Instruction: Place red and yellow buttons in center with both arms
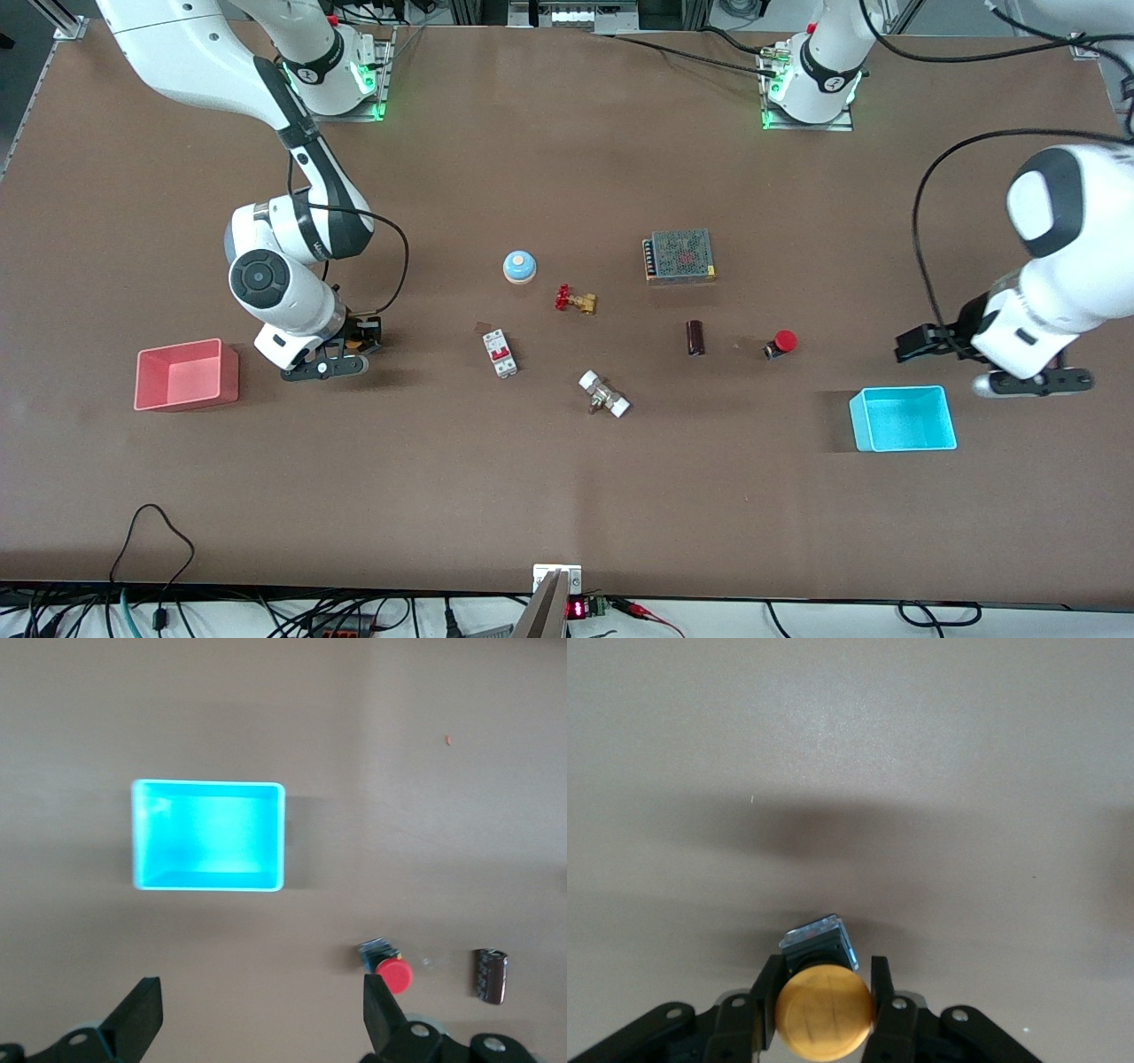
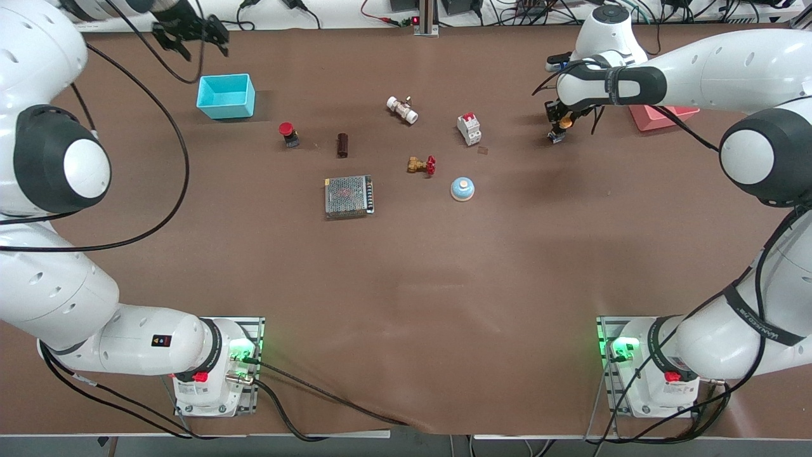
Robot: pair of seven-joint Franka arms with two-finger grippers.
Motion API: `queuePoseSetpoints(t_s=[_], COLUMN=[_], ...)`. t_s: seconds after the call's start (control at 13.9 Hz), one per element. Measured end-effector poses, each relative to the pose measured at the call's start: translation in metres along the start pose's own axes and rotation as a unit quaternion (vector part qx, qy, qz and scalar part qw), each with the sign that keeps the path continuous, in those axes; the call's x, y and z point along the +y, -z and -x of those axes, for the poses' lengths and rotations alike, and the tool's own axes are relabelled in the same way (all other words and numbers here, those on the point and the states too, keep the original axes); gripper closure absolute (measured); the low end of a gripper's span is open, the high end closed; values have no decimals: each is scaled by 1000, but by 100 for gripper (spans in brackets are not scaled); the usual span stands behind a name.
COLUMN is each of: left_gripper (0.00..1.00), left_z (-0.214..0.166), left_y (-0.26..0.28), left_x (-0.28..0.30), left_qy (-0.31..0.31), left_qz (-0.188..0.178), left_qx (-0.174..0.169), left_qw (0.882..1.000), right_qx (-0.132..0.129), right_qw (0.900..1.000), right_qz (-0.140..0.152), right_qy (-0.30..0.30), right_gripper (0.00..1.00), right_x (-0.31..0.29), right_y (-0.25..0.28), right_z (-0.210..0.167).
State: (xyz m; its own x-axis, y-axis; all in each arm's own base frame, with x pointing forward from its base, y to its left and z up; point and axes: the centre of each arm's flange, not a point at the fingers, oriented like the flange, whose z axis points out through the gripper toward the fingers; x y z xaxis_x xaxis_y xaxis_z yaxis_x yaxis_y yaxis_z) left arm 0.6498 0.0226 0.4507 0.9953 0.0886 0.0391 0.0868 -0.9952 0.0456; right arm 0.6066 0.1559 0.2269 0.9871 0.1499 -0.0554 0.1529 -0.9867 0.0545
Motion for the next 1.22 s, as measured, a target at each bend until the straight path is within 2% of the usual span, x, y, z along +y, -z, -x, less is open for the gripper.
queuePoseSetpoints(t_s=[0.22,0.29,0.43,0.58,0.65,0.72,0.79,0.86,0.94,1.08,1.22], left_gripper=[0,0,0,0,0,0,0,0,0,0,0], left_z=[0,2,9,17,19,20,22,24,25,26,27], left_y=[40,50,66,80,88,94,98,100,100,100,100], left_x=[-16,-21,-25,-12,-1,8,16,22,23,17,15], left_qy=[6,9,11,1,-7,-14,-19,-22,-23,-18,-16], left_qz=[10,13,14,14,14,11,8,6,4,2,2], left_qx=[13,15,6,-13,-15,-15,-16,-21,-27,-32,-35], left_qw=[1000,1000,1000,1000,1000,1000,1000,1000,999,999,999], right_qx=[-4,-4,0,7,11,18,26,32,33,32,50], right_qw=[1000,1000,1000,1000,1000,1000,1000,999,999,999,998], right_qz=[0,0,0,-1,-1,-2,-3,-8,-17,-32,-33], right_qy=[0,0,-1,-2,-3,-3,-5,-11,-22,-29,-18], right_gripper=[36,36,25,22,21,15,15,11,1,0,0], right_x=[0,-1,-1,-1,-1,-1,0,1,3,10,34], right_y=[-10,-12,-10,-5,-1,5,15,31,56,132,222], right_z=[0,0,-1,-5,-8,-11,-14,-17,-17,-10,11])
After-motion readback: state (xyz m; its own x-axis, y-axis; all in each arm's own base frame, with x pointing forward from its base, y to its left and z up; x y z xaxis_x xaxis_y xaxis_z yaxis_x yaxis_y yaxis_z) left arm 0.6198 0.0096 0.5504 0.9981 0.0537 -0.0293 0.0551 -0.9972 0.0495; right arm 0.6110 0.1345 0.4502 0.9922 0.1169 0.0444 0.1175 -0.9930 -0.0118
